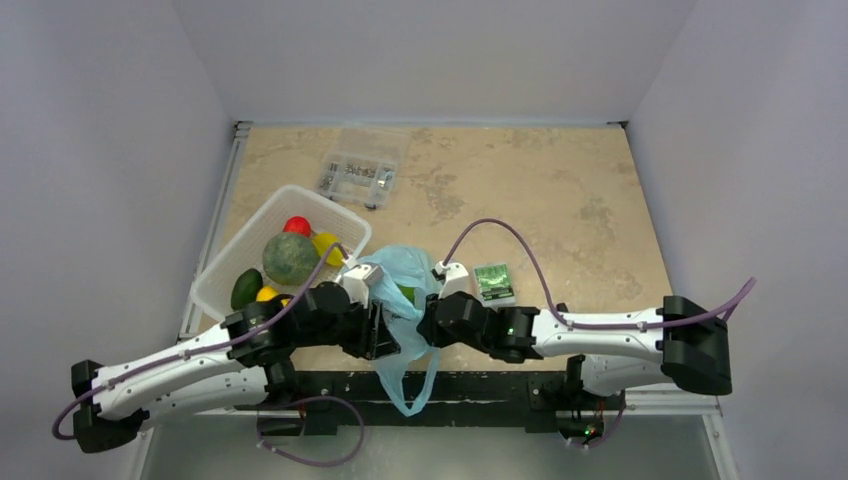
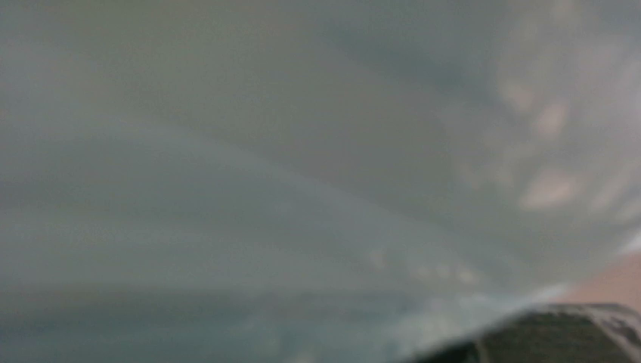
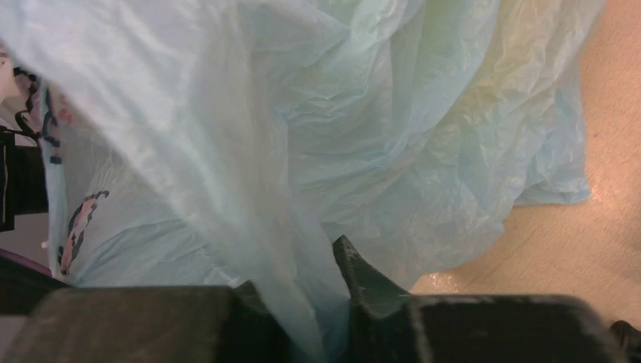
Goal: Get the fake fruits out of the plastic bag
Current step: Adjust the plastic bag at the center of the board, then take out the fake fruit from the plastic bag, then place the fake fruit in the bin.
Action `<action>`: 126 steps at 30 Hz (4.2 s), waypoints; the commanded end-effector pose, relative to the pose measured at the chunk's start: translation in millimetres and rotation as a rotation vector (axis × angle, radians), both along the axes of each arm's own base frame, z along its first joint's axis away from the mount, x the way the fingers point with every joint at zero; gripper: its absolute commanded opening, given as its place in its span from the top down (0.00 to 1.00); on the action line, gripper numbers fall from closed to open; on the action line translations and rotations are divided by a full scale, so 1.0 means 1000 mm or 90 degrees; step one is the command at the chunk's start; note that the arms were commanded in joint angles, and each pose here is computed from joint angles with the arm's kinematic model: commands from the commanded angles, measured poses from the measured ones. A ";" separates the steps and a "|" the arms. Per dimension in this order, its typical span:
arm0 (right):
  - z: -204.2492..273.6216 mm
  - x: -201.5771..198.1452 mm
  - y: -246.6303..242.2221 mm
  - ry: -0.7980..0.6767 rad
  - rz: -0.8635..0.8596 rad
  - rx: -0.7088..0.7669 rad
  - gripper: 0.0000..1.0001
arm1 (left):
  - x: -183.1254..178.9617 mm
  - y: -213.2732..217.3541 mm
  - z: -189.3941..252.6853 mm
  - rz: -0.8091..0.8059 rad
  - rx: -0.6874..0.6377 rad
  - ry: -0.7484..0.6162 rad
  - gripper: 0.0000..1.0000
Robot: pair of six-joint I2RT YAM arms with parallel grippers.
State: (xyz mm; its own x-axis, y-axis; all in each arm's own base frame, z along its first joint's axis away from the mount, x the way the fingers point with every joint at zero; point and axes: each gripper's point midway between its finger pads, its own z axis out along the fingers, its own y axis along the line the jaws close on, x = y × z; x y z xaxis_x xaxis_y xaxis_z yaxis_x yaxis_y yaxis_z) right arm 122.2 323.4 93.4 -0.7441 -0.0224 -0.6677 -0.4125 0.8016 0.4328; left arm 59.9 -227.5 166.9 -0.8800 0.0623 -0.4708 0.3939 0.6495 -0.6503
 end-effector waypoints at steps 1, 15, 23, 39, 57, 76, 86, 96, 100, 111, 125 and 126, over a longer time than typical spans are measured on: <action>0.036 0.008 0.013 -0.034 -0.013 0.054 0.92 | 0.045 -0.013 0.024 0.113 0.018 -0.120 0.74; 0.046 0.007 -0.007 -0.042 -0.037 0.070 1.00 | 0.096 -0.030 0.031 0.228 0.043 -0.207 0.68; 0.043 0.002 -0.003 -0.038 -0.011 0.077 1.00 | 0.065 -0.015 0.046 0.159 0.027 -0.163 0.22; 0.031 -0.015 0.009 -0.027 0.052 0.073 1.00 | 0.109 -0.028 -0.007 0.275 0.107 -0.169 0.57; 0.031 -0.012 -0.006 -0.032 0.022 0.067 1.00 | 0.155 -0.047 -0.069 0.304 0.209 -0.120 0.20; 0.006 -0.004 -0.026 -0.032 -0.035 0.018 1.00 | 0.116 -0.052 -0.021 0.140 0.128 -0.130 0.80; 0.018 0.001 -0.026 -0.036 -0.059 0.045 1.00 | 0.074 -0.026 0.017 0.073 0.063 -0.113 0.83; 0.020 0.007 -0.045 -0.034 -0.124 0.062 1.00 | 0.071 0.072 0.084 0.171 0.136 -0.238 0.89; 0.024 0.009 -0.049 -0.040 -0.132 0.066 1.00 | 0.079 0.119 0.114 0.247 0.199 -0.302 0.99; 0.024 0.007 -0.047 -0.035 -0.126 0.066 1.00 | 0.102 0.197 0.082 0.500 0.446 -0.303 1.00; 0.021 0.006 -0.048 -0.034 -0.121 0.064 1.00 | 0.106 0.206 0.002 0.696 0.607 -0.211 0.96; 0.021 0.005 -0.048 -0.033 -0.118 0.067 1.00 | 0.106 0.206 -0.003 0.701 0.608 -0.210 0.92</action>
